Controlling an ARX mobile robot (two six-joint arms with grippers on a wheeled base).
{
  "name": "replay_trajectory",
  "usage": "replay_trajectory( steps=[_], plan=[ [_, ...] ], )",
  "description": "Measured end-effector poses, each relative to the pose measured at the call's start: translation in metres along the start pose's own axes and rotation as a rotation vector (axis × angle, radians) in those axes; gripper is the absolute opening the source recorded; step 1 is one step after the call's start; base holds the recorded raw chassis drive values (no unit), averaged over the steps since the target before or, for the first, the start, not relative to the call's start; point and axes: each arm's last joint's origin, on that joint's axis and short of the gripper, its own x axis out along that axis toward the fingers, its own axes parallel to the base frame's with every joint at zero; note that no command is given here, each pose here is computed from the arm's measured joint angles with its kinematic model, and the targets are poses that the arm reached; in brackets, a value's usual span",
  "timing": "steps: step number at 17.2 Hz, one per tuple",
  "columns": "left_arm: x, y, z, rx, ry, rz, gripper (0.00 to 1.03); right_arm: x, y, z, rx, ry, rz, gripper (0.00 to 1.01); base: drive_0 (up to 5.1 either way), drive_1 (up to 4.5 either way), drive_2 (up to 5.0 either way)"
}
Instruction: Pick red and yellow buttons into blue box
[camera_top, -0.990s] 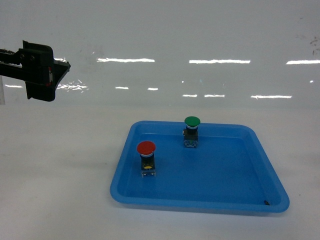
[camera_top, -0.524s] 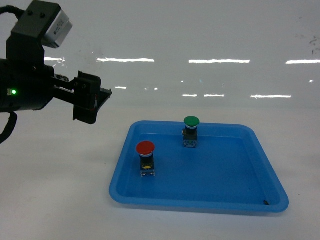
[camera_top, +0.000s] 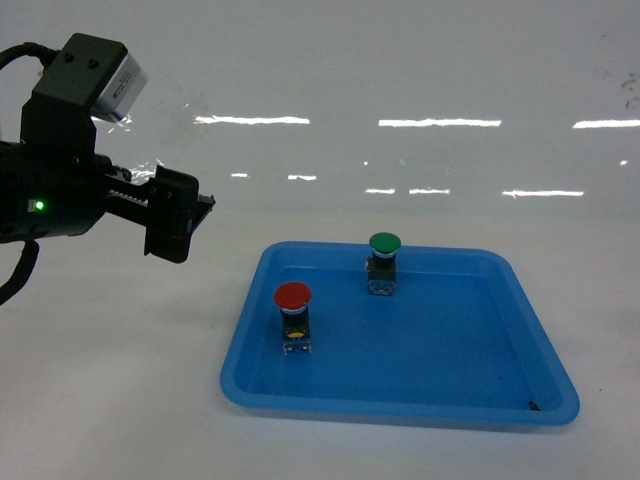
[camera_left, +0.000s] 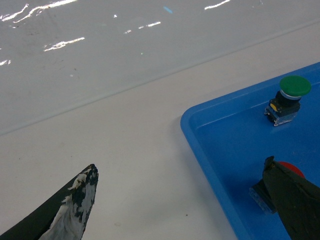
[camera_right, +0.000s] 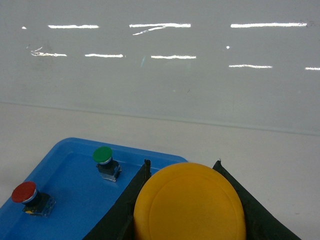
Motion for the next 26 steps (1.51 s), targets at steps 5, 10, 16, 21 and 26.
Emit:
replay_trajectory(
  steps=[5,10,16,21,26],
  plan=[
    [0.007,-0.008,-0.002,0.019,0.030,-0.029,0.98,0.000,0.000,0.000,0.002,0.000,0.000,0.32,0.0,0.00,0.0],
    [0.046,-0.057,0.007,0.074,0.089,-0.121,0.98,0.000,0.000,0.000,0.002,0.000,0.000,0.32,0.0,0.00,0.0],
    [0.087,-0.088,0.007,0.113,0.139,-0.123,0.98,0.000,0.000,0.000,0.002,0.000,0.000,0.32,0.0,0.00,0.0],
    [0.096,-0.101,-0.002,0.130,0.167,-0.112,0.98,0.000,0.000,0.000,0.002,0.000,0.001,0.32,0.0,0.00,0.0],
    [0.101,-0.102,-0.008,0.134,0.180,-0.108,0.98,0.000,0.000,0.000,0.002,0.000,0.000,0.32,0.0,0.00,0.0]
  ],
)
